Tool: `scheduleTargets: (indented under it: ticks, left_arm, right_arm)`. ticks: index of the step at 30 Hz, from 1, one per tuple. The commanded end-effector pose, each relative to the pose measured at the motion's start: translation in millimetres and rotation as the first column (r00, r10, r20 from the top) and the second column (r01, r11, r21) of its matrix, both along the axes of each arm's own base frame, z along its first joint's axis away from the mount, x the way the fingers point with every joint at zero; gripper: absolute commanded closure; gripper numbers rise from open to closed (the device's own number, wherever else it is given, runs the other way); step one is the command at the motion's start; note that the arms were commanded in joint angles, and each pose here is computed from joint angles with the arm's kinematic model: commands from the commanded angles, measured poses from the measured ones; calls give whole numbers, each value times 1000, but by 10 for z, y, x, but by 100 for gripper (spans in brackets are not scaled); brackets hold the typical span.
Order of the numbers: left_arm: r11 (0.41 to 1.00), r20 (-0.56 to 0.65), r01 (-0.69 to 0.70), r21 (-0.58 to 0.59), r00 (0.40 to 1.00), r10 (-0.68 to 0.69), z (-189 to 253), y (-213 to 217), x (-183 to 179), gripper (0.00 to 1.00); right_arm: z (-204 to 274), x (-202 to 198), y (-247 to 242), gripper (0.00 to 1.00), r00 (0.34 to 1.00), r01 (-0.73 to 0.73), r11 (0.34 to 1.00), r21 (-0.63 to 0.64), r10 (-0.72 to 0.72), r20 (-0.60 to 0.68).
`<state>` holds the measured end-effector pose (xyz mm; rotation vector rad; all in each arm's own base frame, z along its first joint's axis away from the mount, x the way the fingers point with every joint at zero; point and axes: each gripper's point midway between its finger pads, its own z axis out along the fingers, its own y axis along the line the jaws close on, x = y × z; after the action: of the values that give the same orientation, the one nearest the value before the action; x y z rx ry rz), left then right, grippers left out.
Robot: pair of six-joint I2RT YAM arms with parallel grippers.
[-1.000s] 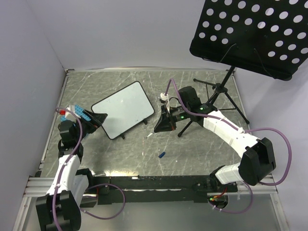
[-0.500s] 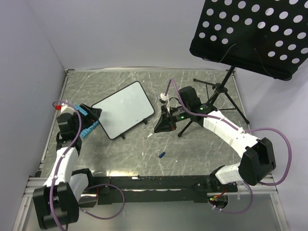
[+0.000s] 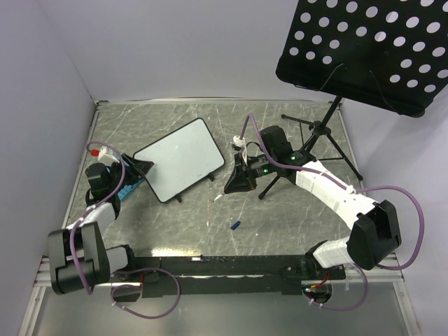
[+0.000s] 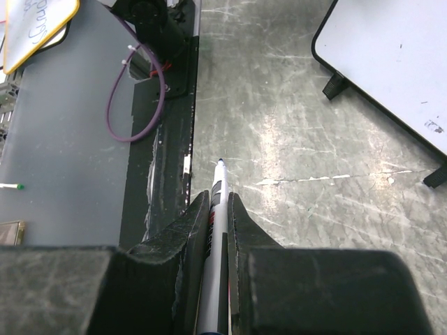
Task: Write a sentence on the whiteboard
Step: Pick up the whiteboard from the whiteboard stand.
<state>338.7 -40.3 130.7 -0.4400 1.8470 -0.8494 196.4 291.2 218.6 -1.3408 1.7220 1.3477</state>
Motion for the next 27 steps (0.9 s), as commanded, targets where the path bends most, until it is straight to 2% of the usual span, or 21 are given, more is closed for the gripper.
scheduleTargets:
  ticks: [1, 2, 5, 7, 14, 15, 17, 21, 27]
  left_arm:
    - [996, 152, 88, 0, 985, -87, 260, -63, 26, 44]
    - [996, 158, 85, 4, 984, -84, 273, -49, 38, 45]
    - [994, 166, 108, 10, 980, -108, 296, -45, 58, 57]
    - [990, 180, 142, 2, 974, -140, 322, -60, 61, 69]
    - [979, 227, 203, -35, 955, -190, 369, -104, 76, 78]
    - [978, 229, 204, -44, 955, -189, 368, -105, 76, 81]
    - [975, 276, 221, -24, 939, -206, 469, -124, 68, 99]
    - [971, 363, 237, -4, 906, -220, 744, -147, 50, 99]
    - [969, 414, 236, 79, 876, -247, 1038, -144, 55, 99]
  right_arm:
    - [255, -14, 3, 100, 996, -28, 998, 59, 23, 85]
    - [255, -14, 3, 100, 996, -28, 998, 59, 23, 85]
    - [258, -15, 4, 100, 996, -29, 998, 61, 24, 86]
    - [247, -13, 5, 100, 996, -29, 998, 58, 24, 82]
    - [256, -17, 3, 100, 996, -29, 998, 60, 24, 85]
    - [252, -15, 4, 100, 996, -29, 998, 59, 24, 83]
    - [251, -16, -3, 100, 996, -29, 998, 58, 24, 84]
    - [263, -19, 1, 100, 996, -30, 998, 60, 25, 88]
    - [264, -17, 1, 100, 996, -29, 998, 61, 23, 89]
